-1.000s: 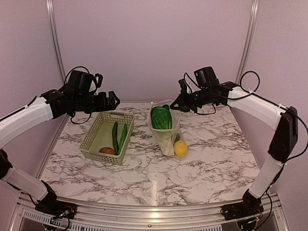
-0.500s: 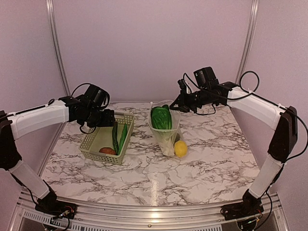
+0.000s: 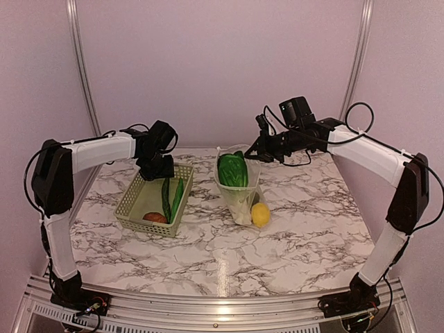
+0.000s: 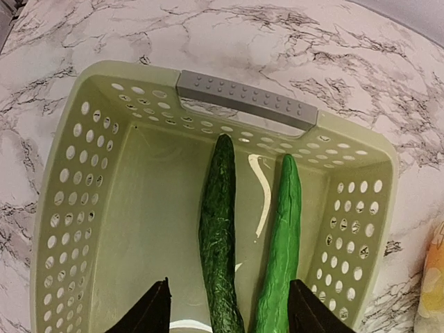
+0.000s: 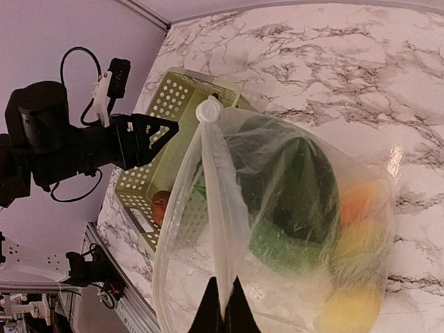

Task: Place the food in the zip-top bag and seal the zipper
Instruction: Pick up the fake vegetable from the bin.

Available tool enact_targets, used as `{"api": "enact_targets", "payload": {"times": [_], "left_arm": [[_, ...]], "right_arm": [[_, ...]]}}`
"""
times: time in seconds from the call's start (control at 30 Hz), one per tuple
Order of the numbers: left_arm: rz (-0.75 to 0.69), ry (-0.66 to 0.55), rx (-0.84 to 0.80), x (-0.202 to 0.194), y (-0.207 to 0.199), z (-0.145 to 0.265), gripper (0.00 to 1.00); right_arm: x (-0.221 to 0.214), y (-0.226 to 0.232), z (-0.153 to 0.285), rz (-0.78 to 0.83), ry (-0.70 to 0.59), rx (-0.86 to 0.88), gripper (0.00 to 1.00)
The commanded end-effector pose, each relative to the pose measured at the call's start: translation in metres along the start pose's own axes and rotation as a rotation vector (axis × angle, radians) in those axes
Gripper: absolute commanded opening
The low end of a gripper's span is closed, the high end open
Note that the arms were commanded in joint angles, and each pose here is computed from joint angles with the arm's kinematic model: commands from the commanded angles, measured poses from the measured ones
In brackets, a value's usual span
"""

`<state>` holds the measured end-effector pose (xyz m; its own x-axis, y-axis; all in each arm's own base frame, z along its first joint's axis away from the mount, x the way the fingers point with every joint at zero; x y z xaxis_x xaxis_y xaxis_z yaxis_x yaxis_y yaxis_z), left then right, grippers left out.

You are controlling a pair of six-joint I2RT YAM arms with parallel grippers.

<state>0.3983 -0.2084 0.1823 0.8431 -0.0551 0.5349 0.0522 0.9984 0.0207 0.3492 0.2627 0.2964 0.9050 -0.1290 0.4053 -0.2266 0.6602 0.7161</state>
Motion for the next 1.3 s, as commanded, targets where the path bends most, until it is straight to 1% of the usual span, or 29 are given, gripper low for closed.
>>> {"api": "enact_targets", "payload": {"times": [0.0, 0.13, 0.37, 0.47, 0.7, 1.0, 1.2, 1.27], "left_arm": [[-0.008, 0.072, 0.049, 0.002, 0.008, -0.022, 0.58], [-0.003, 0.091, 0.046, 0.010, 0.014, -0.039, 0.56], [-0.004, 0.130, 0.059, 0.013, 0.022, -0.068, 0.53], [-0.012, 0.147, 0.052, 0.013, 0.022, -0.078, 0.50], [-0.042, 0.171, 0.030, 0.014, 0.016, -0.097, 0.48], [-0.042, 0.200, 0.018, 0.009, 0.019, -0.109, 0.35], [-0.041, 0.231, 0.011, 0.004, 0.020, -0.114, 0.34], [-0.038, 0.224, 0.001, 0.007, 0.020, -0.110, 0.35]], "right_arm": [[0.004, 0.006, 0.011, 0.016, -0.017, 0.013, 0.00], [0.003, 0.005, 0.011, 0.008, -0.015, 0.015, 0.00], [0.002, 0.004, 0.010, -0.005, -0.002, 0.014, 0.00], [0.002, 0.004, 0.009, -0.007, 0.001, 0.012, 0.00], [0.000, 0.001, 0.008, -0.015, 0.007, 0.008, 0.00], [-0.004, -0.002, 0.007, -0.026, 0.013, 0.004, 0.00], [-0.003, -0.001, 0.006, -0.032, 0.018, 0.011, 0.00], [-0.002, 0.000, 0.006, -0.031, 0.020, 0.010, 0.00]]}}
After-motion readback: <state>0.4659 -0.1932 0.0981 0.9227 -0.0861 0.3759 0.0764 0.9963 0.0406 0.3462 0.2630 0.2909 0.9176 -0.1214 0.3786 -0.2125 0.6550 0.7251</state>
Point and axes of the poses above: each gripper's point midway between its finger pads, its own z axis back along the fingers, its own y axis along the line the jaws close on, x = y × z, the point moved 7 cm from there along z, back along the fingers, and after that the axes turned 10 degrees about -z, right-handed, at the moved point
